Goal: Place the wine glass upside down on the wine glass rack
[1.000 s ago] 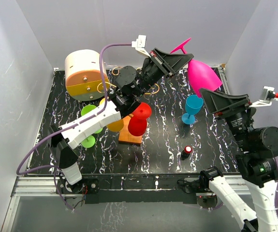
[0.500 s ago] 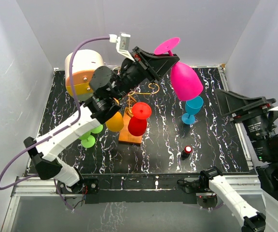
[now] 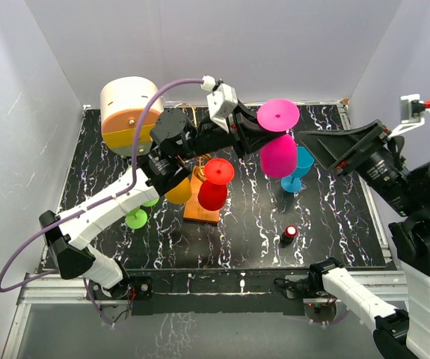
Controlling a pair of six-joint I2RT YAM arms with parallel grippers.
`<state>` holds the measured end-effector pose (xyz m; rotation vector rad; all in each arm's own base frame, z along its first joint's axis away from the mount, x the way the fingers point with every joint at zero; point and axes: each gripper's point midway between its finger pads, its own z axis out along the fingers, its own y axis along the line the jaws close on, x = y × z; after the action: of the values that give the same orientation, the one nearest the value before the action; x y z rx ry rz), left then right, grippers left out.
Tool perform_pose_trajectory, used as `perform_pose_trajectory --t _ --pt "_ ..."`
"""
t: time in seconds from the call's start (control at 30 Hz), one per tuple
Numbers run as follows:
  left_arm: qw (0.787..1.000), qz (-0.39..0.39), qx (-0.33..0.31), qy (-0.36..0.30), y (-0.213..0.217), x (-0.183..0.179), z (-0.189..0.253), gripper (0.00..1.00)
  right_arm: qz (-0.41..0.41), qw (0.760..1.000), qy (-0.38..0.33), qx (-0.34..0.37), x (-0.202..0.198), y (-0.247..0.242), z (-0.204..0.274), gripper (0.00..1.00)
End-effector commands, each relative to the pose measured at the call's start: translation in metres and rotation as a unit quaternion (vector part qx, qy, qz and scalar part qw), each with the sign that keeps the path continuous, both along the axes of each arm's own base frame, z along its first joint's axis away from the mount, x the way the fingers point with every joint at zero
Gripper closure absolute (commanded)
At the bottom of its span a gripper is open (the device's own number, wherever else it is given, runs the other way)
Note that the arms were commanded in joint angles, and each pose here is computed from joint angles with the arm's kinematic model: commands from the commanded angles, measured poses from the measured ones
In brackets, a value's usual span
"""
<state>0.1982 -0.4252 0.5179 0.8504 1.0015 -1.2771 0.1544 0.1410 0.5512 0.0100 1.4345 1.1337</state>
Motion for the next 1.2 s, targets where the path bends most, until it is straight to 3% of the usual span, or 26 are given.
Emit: perform_pose_trajectory --t 0.0,0.2,0.33,0.47,0.77,1.17 --pt "0.994 0.002 -0.005 -0.106 0.014 -0.015 0.006 1.0 0.063 0.997 0.012 0.044 -0.011 0.015 0.005 0.27" --pt "0.989 -0.003 0.009 -0.145 0.015 -0.02 -0.004 1.0 0.052 0.992 0.093 0.07 0.009 0.018 -0.022 0.39" --pt "0.988 -0.006 0.001 -0.157 0.018 -0.024 -0.005 1.0 -0.026 0.984 0.154 0.08 0.026 -0.001 -0.042 0.49" --pt "0.987 -0.013 -0.001 -0.158 0.017 -0.026 -0.01 1.0 -0.058 0.981 0.167 0.084 0.031 -0.01 -0.047 0.51" --pt "0.988 -0.019 0.007 -0.156 0.012 -0.025 -0.018 1.0 -0.022 0.98 0.177 0.09 0.037 0.005 -0.048 0.54" --pt "0.988 -0.032 0.025 -0.15 0.003 -0.023 -0.031 1.0 0.035 0.973 0.198 0.109 0.038 0.023 -0.052 0.77"
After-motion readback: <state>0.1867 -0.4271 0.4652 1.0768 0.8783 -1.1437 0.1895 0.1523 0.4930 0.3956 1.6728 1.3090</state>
